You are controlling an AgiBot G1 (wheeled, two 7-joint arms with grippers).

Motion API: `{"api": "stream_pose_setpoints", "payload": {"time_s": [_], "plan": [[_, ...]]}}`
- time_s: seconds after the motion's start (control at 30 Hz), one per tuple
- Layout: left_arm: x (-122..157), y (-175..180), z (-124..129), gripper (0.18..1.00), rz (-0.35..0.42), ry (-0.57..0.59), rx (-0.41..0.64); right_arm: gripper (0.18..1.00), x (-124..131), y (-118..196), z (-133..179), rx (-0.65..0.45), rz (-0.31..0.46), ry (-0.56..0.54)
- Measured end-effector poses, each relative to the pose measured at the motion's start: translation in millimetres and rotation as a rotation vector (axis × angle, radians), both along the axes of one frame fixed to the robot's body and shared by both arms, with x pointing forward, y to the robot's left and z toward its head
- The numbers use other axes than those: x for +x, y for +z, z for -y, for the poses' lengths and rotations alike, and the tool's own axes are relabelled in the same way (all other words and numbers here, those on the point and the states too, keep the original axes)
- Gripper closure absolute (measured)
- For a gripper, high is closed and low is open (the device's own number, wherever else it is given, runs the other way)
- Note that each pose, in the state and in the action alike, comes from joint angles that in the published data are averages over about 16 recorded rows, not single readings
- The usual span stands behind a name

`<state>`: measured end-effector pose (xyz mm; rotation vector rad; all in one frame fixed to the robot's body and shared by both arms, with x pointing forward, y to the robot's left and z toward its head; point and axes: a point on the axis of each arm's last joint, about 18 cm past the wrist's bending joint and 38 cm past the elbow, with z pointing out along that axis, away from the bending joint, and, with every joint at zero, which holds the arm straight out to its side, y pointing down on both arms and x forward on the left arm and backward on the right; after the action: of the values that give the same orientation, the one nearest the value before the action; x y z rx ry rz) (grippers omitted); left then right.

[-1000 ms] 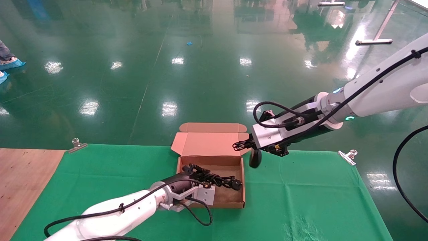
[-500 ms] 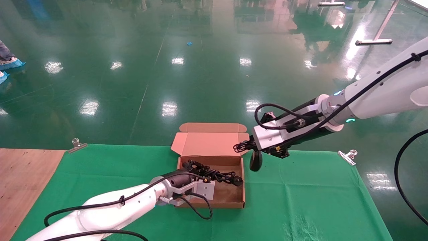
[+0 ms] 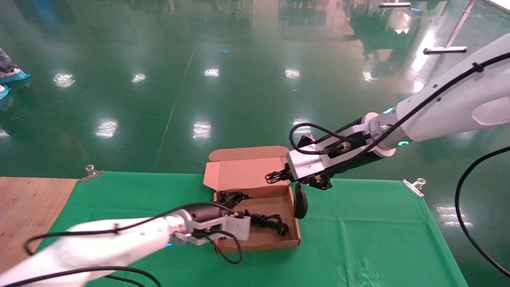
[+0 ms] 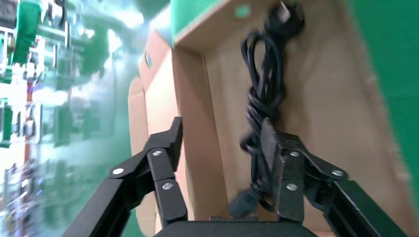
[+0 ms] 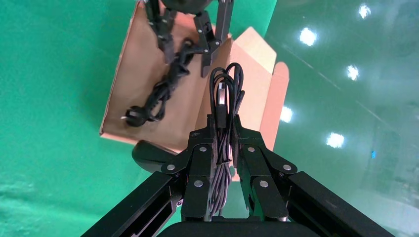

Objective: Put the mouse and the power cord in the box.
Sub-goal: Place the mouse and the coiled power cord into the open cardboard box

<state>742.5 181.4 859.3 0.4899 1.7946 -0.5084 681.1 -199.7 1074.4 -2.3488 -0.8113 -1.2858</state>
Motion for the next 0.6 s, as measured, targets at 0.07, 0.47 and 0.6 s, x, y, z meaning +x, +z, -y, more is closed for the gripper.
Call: {"api": "stream_pose_setpoints", "payload": {"time_s": [0.07,0.47,0.6], "plan": [[-8,4,-10,0.643,-0.007,-0.019,-0.019,0.943,0,0,-6,0.0,0.0,0.007],[-64,32,-86,0.374,-0.029,-0.044,-0.137,0.944,5,-11,-46,-0.019,0.011,0.044],[-83,37,-110,0.304,-0.039,-0.024,-0.173,0.944,10,-23,-58,-0.031,0.019,0.047]]}}
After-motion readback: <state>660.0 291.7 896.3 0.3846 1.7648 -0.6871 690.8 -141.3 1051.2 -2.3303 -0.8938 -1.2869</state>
